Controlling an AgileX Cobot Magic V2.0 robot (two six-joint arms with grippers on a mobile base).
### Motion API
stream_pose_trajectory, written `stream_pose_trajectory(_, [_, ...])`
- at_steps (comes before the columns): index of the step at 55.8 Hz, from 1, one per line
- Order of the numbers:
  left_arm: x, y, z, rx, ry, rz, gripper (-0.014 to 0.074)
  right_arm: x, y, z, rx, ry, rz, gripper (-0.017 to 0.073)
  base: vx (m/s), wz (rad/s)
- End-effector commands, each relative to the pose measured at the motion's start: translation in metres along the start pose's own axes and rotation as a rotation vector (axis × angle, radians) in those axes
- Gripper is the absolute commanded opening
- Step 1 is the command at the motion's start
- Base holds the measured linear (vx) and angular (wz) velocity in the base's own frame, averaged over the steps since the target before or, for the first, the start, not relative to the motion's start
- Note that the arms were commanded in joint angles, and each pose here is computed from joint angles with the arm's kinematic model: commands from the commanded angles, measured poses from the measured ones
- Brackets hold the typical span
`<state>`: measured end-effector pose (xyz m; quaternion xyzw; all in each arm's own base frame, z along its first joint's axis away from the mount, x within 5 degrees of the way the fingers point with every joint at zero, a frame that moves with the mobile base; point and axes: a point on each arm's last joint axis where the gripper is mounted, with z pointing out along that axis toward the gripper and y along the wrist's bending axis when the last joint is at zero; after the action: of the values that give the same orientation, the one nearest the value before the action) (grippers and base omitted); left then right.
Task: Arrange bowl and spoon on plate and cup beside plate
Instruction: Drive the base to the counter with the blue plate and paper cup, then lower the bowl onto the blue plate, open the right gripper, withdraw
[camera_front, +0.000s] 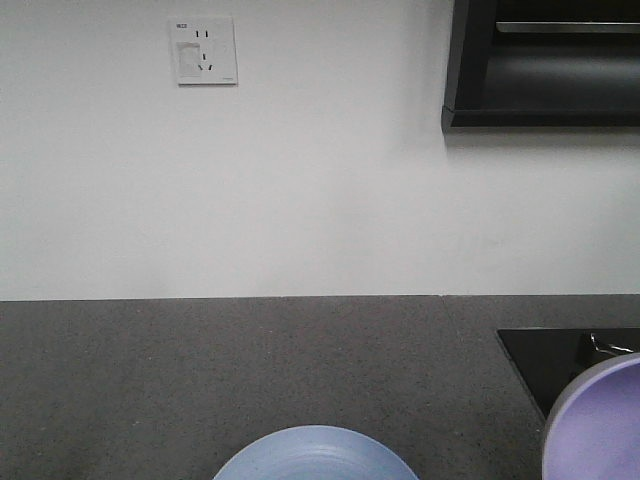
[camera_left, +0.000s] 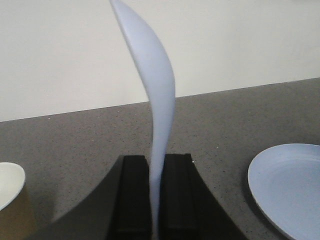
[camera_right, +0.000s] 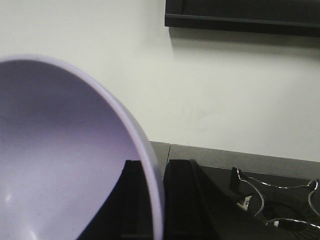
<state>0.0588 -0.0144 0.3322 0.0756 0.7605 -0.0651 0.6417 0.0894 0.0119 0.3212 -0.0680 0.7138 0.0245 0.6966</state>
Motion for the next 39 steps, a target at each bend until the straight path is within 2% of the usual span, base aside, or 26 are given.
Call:
stream_pose_trajectory(1, [-0.014,0.000,-0.001,0.000,-0.094,-0.007,-0.0003,-0.015,-0.005,-0.002,0.055,-0.086,0.011,-0.0009,0.00,0.00])
stream_pose_trajectory(8, [-0.014,0.000,-0.001,0.000,-0.094,-0.007,-0.0003,-0.014,-0.005,-0.001,0.046,-0.076,0.011,-0.0009,0.00,0.00])
stream_pose_trajectory(17, [-0.015,0.000,-0.001,-0.002,-0.101,-0.007,-0.0003,-0.007,0.003,0.003,-0.038,0.004,0.026,-0.0009,0.00,0.00])
stream_pose_trajectory(24, [-0.015,0.000,-0.001,-0.002,-0.101,-0.007,-0.0003,0.003,0.016,0.018,-0.193,0.166,0.017,-0.0009,0.00,0.00])
stream_pose_trajectory(32, [-0.015,0.000,-0.001,-0.002,-0.101,-0.007,-0.0003,0.009,0.029,0.050,-0.322,0.398,0.102,-0.0009,0.00,0.00])
stream_pose_trajectory(39, [-0.015,0.000,-0.001,-0.001,-0.101,-0.007,-0.0003,0.008,0.034,0.088,-0.388,0.577,0.132,-0.0009,0.00,0.00])
